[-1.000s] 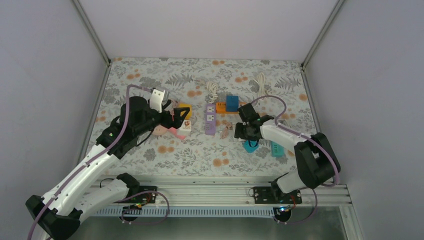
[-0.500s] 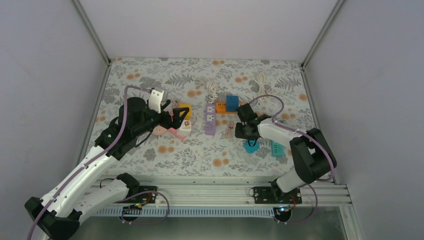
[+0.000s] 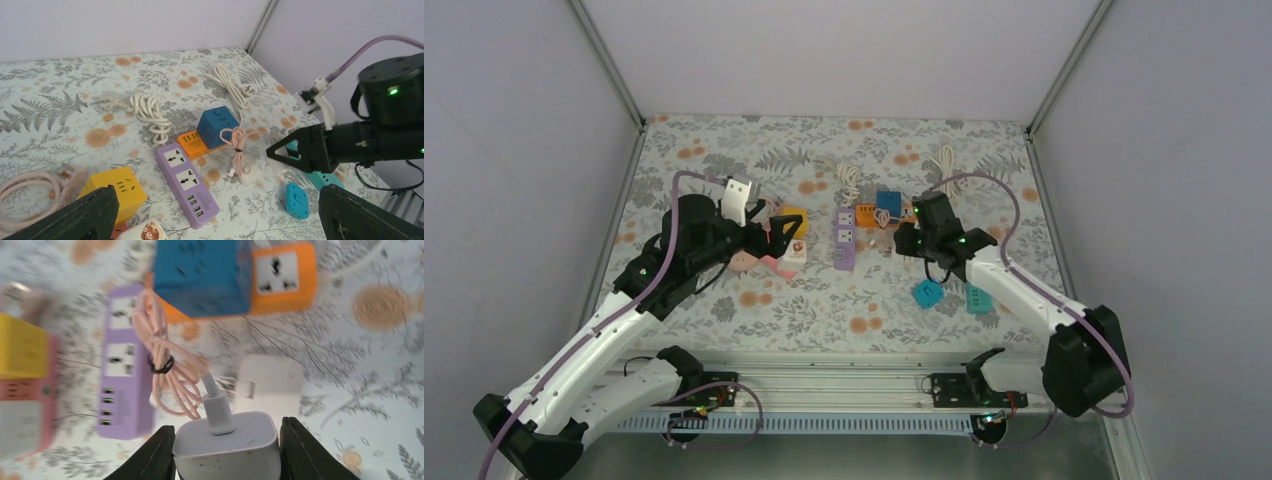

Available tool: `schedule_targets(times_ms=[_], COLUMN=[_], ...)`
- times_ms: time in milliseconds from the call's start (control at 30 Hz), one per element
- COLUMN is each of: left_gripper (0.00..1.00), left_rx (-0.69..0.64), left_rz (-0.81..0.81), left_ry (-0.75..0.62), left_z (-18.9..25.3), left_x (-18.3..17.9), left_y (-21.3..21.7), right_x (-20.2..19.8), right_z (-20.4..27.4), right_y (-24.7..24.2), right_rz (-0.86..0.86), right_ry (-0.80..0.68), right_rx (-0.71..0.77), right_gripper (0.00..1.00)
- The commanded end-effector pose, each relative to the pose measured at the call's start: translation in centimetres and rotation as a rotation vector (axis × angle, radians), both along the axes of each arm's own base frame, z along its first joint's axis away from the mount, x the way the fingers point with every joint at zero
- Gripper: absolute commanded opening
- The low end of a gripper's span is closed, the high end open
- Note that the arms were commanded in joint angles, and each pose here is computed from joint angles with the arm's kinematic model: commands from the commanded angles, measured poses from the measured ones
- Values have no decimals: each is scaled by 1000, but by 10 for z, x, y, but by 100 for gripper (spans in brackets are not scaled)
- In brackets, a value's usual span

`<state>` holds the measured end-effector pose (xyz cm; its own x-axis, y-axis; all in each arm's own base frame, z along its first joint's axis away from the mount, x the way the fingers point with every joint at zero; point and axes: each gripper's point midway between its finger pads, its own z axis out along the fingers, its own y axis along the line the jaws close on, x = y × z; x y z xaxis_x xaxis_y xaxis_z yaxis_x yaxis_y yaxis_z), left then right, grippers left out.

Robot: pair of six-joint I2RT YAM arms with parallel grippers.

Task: Insert the plug
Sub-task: Pick up the plug from the center of the board.

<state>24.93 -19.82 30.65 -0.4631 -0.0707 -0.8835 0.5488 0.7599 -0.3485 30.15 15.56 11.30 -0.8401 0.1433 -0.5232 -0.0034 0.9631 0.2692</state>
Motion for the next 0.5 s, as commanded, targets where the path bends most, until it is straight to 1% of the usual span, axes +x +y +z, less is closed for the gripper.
schedule_targets(times_ms=[0, 167, 300, 367, 433, 467], left_gripper=[100, 100, 100, 100, 100, 98], left_rx=[-37, -91, -164, -211, -251, -267], left_rz=[-13, -44, -77, -126, -218, -257], left_ry=[-22, 2, 80, 127, 164, 190], left_z=[11, 20, 20, 18, 16, 14], left_x=[-1, -3, -3, -5, -10, -12], left_y=[-3, -11, -24, -36, -52, -59], right_x=[9, 3, -6, -12, -19, -23], right_z=[57, 120, 157, 167, 176, 179], right_y=[29, 61, 82, 92, 103, 110], right_rz=[121, 265, 372, 423, 470, 496], right_ry=[-155, -320, -430, -470, -502, -510], right_rx=[116, 240, 318, 339, 350, 353], right_gripper=[34, 35, 36, 36, 36, 36])
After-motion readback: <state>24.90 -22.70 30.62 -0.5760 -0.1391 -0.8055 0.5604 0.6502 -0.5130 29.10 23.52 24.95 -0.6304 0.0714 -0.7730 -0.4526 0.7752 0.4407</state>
